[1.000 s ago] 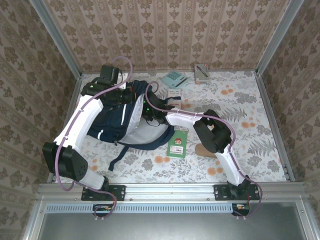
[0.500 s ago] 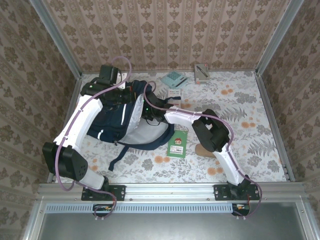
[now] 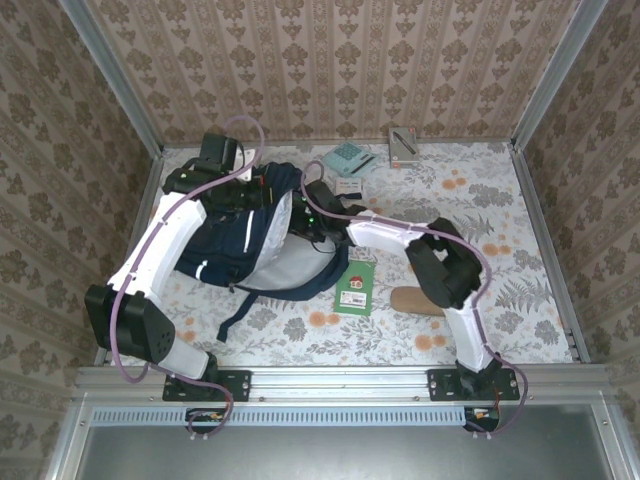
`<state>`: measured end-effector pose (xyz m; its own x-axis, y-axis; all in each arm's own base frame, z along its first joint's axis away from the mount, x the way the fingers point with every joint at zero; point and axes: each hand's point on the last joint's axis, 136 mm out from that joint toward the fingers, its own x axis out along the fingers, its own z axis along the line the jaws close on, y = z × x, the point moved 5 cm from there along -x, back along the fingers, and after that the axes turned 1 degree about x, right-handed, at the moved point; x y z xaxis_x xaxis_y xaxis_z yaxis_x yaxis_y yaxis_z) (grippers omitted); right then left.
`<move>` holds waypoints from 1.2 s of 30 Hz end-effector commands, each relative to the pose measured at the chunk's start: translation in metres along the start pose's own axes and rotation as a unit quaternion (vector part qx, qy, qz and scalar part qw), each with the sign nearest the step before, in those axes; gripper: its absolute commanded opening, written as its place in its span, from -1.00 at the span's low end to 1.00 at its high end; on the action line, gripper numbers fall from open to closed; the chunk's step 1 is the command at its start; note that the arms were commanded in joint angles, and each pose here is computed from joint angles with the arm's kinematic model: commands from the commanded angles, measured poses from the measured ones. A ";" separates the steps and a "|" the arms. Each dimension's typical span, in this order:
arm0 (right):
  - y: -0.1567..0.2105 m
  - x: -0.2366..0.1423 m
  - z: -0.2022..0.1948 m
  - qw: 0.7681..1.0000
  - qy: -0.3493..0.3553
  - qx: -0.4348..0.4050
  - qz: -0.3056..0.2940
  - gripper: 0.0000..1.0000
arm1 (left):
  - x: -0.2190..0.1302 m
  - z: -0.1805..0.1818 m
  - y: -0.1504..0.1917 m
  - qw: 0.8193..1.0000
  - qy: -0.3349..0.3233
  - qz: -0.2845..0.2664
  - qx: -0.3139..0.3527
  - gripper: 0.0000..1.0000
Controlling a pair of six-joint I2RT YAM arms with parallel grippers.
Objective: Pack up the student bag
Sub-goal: Close the student bag at the middle-left of the table, then move the book to the center of the table.
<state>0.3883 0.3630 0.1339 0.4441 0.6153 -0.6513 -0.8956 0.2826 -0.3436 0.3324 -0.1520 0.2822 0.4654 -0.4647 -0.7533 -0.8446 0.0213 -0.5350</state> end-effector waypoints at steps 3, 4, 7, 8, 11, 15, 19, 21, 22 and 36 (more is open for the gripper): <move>0.011 -0.074 -0.005 0.997 0.024 -0.066 -0.007 -0.05 | -0.009 0.018 -0.001 0.996 -0.073 -0.023 0.039 -1.00; 0.014 -0.082 -0.011 0.997 0.035 -0.073 -0.008 -0.05 | -0.006 0.024 0.003 0.995 -0.089 -0.015 0.041 -1.00; 0.024 -0.108 -0.030 0.993 0.066 -0.094 -0.004 -0.04 | 0.000 0.035 0.012 0.992 -0.119 0.002 0.046 -1.00; 0.028 -0.116 -0.037 0.992 0.076 -0.101 -0.001 -0.04 | 0.002 0.036 0.014 0.992 -0.116 0.007 0.045 -0.90; 0.041 -0.130 -0.058 0.987 0.101 -0.126 0.023 -0.05 | 0.010 0.029 0.018 0.996 -0.082 0.009 0.032 -0.62; 0.068 -0.137 -0.078 0.978 0.101 -0.162 0.080 -0.18 | 0.016 0.017 0.019 0.999 -0.045 0.000 0.018 -0.54; 0.088 -0.131 -0.092 0.971 0.106 -0.182 0.111 -0.26 | 0.018 0.008 0.021 0.999 -0.036 -0.005 0.011 -0.23; 0.094 -0.123 -0.092 0.969 0.105 -0.188 0.119 -0.26 | 0.019 0.004 0.024 0.999 -0.034 -0.005 0.013 -0.10; 0.095 -0.119 -0.091 0.968 0.103 -0.190 0.124 -0.27 | 0.020 0.003 0.025 0.999 -0.033 -0.003 0.013 -0.05; 0.066 -0.069 -0.130 0.968 0.162 -0.147 0.126 -0.28 | 0.024 -0.023 0.047 0.999 -0.021 -0.004 0.028 0.03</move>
<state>0.2827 0.2559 0.0811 0.2134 0.3993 -0.8916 -0.9463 -0.1425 -0.2903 0.3067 -0.1761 0.2410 0.4572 -0.4148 -0.7867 -0.8428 0.0803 -0.5322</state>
